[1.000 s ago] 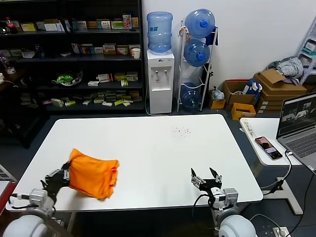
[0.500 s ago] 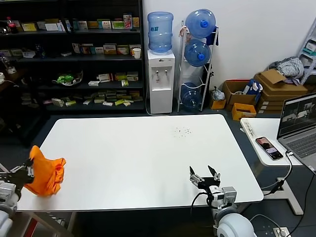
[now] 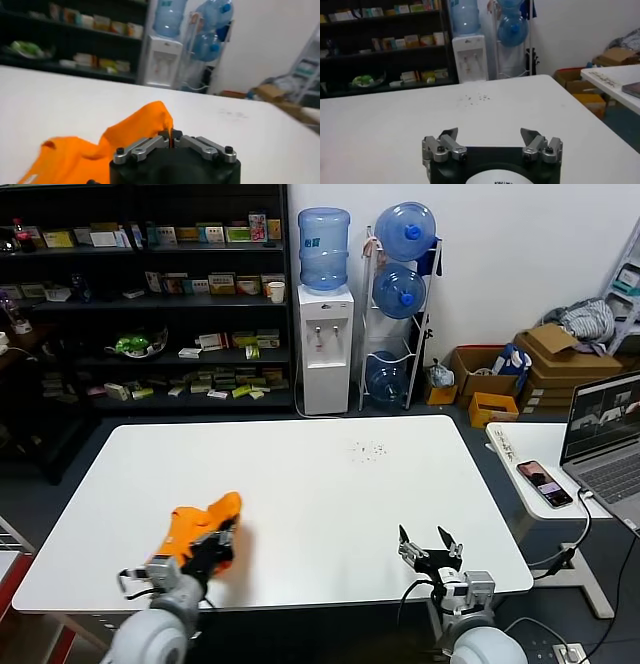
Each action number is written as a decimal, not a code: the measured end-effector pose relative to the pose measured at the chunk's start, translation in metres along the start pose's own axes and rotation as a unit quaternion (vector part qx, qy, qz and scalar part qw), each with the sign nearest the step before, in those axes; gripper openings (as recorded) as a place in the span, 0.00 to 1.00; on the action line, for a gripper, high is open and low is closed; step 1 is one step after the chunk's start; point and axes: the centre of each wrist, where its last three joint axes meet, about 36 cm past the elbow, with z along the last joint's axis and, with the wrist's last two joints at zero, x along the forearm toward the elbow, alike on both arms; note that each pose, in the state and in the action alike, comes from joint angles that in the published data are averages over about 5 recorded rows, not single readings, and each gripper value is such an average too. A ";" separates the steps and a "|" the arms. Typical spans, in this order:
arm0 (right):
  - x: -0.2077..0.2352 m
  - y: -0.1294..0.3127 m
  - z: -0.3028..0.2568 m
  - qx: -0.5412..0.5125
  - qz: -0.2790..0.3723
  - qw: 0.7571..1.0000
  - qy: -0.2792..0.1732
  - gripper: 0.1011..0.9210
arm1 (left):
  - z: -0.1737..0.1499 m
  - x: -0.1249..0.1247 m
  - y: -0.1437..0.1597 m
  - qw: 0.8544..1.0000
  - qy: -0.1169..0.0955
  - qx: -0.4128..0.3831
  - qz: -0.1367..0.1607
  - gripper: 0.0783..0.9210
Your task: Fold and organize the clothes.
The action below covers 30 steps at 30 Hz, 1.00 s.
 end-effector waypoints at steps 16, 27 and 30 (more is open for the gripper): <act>-0.005 -0.023 0.007 0.021 -0.006 0.999 -0.046 0.88 | 0.015 -0.024 -0.089 0.991 -0.021 0.076 0.106 0.39; -0.009 -0.055 0.027 0.040 -0.013 0.995 -0.096 0.88 | 0.060 0.028 0.013 0.990 -0.142 -0.013 0.001 0.77; -0.007 -0.065 0.033 0.041 -0.014 0.993 -0.109 0.88 | 0.080 0.043 0.043 0.985 -0.165 -0.037 -0.029 0.85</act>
